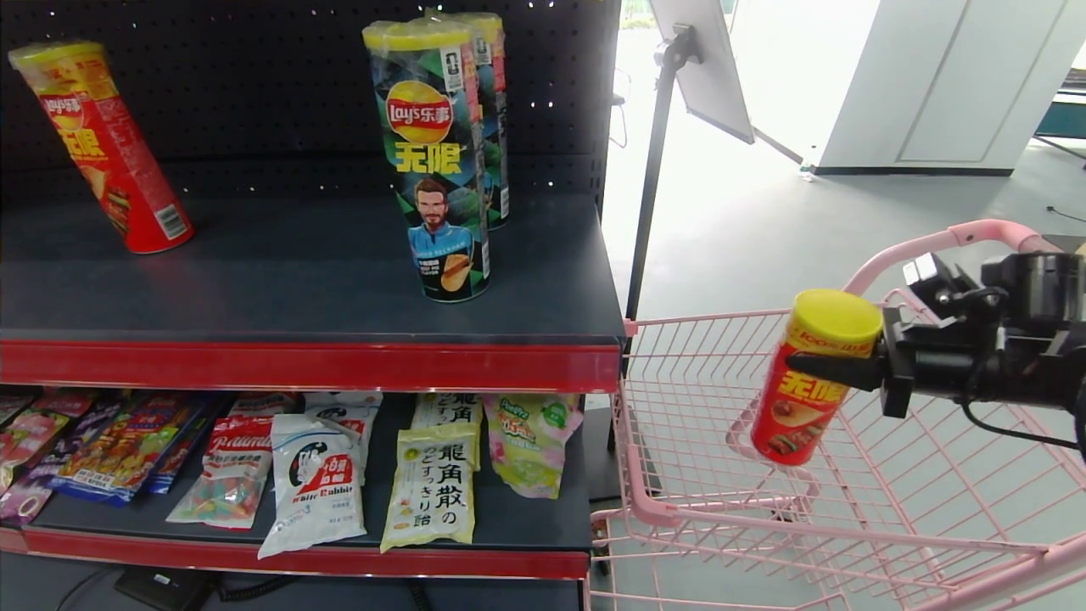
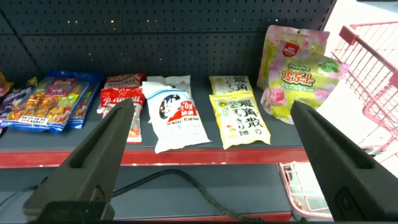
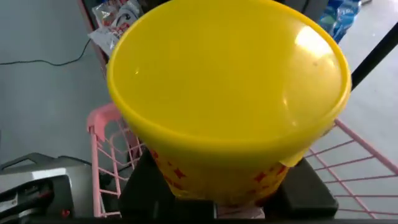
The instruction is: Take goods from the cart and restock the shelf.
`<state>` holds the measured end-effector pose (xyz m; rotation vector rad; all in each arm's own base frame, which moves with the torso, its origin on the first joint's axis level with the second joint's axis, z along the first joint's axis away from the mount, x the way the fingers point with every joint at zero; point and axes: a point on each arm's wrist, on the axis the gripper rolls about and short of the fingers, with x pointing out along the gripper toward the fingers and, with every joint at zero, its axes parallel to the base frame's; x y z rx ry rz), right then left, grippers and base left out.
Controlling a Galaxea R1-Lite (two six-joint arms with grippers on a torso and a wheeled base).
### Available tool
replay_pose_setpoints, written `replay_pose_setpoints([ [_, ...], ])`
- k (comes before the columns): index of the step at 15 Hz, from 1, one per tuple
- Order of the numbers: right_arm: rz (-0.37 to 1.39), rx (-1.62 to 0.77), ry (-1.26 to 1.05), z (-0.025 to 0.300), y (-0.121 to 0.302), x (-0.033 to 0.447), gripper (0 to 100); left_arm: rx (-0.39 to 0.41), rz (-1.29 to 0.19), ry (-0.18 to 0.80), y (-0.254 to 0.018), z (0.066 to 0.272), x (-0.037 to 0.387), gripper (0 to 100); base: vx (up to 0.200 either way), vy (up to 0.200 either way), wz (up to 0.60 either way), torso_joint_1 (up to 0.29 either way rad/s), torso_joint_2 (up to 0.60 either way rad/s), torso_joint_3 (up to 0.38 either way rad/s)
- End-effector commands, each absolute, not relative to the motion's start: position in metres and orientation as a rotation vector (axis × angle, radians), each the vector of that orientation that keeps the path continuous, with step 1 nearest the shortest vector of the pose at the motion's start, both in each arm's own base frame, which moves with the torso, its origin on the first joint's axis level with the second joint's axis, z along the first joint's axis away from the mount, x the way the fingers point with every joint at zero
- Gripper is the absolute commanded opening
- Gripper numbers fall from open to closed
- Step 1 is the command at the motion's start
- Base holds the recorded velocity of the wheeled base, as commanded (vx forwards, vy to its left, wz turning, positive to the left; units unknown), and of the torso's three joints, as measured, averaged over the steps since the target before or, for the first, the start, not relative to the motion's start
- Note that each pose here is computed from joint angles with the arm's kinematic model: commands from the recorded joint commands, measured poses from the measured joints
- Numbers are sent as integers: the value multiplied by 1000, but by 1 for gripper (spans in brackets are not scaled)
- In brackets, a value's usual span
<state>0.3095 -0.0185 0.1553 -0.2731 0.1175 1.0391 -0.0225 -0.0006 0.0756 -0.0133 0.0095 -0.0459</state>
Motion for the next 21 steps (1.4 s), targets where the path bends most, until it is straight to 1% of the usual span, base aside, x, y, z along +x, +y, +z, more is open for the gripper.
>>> replay_pose_setpoints([
  [1,1042,-345,-19,210,-4,274,0,-14,-46,11,-1,76,-22,100,0,0,0,0,0,0],
  [2,1049,-346,-48,224,2,262,0,-14,-46,11,-1,76,-22,100,0,0,0,0,0,0],
  [3,1096,-364,-105,240,17,254,0,-14,-46,11,-1,76,-22,100,0,0,0,0,0,0],
  [5,1173,-373,-175,260,41,237,0,-14,-44,11,-1,76,-22,100,0,0,0,0,0,0],
  [6,1171,-364,-182,266,44,228,0,-14,-46,11,-1,76,-22,100,0,0,0,0,0,0],
  [7,1211,-326,-165,266,57,211,0,-14,-46,11,-1,76,-22,100,0,0,0,0,0,0],
  [8,1213,-317,-142,258,61,204,0,-14,-46,11,-1,76,-22,100,0,0,0,0,0,0],
  [10,1187,-340,-120,247,63,201,0,-14,-46,11,-1,76,-22,100,0,0,0,0,0,0],
  [12,1145,-372,-118,246,69,199,0,-14,-46,11,-1,76,-22,100,0,0,0,0,0,0],
  [14,1152,-382,-124,247,77,195,0,-14,-46,11,-1,76,-22,100,0,0,0,0,0,0],
  [16,1133,-379,-87,236,78,192,0,-14,-46,11,-1,76,-22,100,0,0,0,0,0,0],
  [18,1142,-369,-69,231,82,187,0,-14,-46,10,-1,76,-22,100,0,0,0,0,0,0],
  [20,1109,-371,-43,227,85,185,0,-14,-46,11,-1,76,-22,100,0,0,0,0,0,0],
  [21,1126,-370,-39,225,89,181,0,-14,-46,11,-1,76,-22,100,0,0,0,0,0,0],
])
